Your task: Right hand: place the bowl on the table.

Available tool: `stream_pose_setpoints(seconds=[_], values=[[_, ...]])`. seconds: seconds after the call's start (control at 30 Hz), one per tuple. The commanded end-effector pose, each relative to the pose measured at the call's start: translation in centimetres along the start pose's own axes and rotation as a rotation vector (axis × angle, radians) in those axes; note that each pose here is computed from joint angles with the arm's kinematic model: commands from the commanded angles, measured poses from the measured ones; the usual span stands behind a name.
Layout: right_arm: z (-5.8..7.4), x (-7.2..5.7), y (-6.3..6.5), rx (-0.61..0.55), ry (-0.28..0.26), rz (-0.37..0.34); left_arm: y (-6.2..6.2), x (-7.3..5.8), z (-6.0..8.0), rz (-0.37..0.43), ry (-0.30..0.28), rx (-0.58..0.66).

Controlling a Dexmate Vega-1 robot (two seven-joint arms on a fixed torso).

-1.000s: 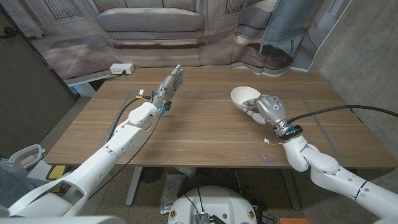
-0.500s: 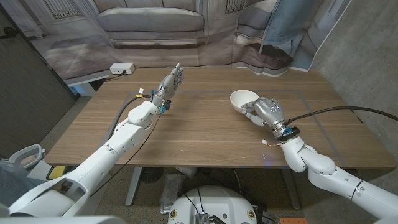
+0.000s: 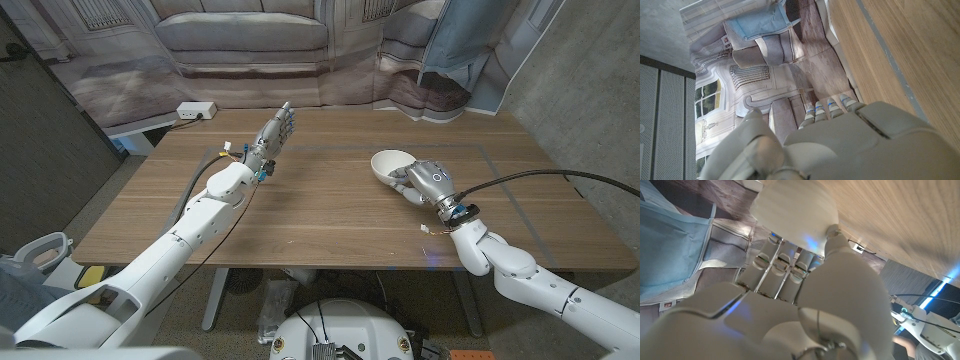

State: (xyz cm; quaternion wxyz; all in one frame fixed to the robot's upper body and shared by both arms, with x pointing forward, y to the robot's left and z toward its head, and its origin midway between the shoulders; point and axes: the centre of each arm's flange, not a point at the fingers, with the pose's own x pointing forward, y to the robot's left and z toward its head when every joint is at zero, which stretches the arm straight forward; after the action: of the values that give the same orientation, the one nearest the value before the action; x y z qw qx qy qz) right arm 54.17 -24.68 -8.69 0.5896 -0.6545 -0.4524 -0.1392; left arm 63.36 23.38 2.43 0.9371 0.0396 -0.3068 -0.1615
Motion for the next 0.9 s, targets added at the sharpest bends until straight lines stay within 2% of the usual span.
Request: stream_pose_setpoints(seconds=[0.03, 0.47, 0.9], values=[[-0.5, 0.2, 1.0, -0.004, 0.021, 0.046, -0.1, 0.0, -0.2, 0.001, 0.005, -0.001], [-1.0, -0.1, 1.9, -0.013, 0.031, 0.077, -0.2, -0.2, -0.3, 0.003, 0.013, -0.001], [-1.2, -0.2, 2.2, -0.01, 0.039, 0.084, -0.3, -0.4, 0.0, 0.004, 0.01, 0.007]])
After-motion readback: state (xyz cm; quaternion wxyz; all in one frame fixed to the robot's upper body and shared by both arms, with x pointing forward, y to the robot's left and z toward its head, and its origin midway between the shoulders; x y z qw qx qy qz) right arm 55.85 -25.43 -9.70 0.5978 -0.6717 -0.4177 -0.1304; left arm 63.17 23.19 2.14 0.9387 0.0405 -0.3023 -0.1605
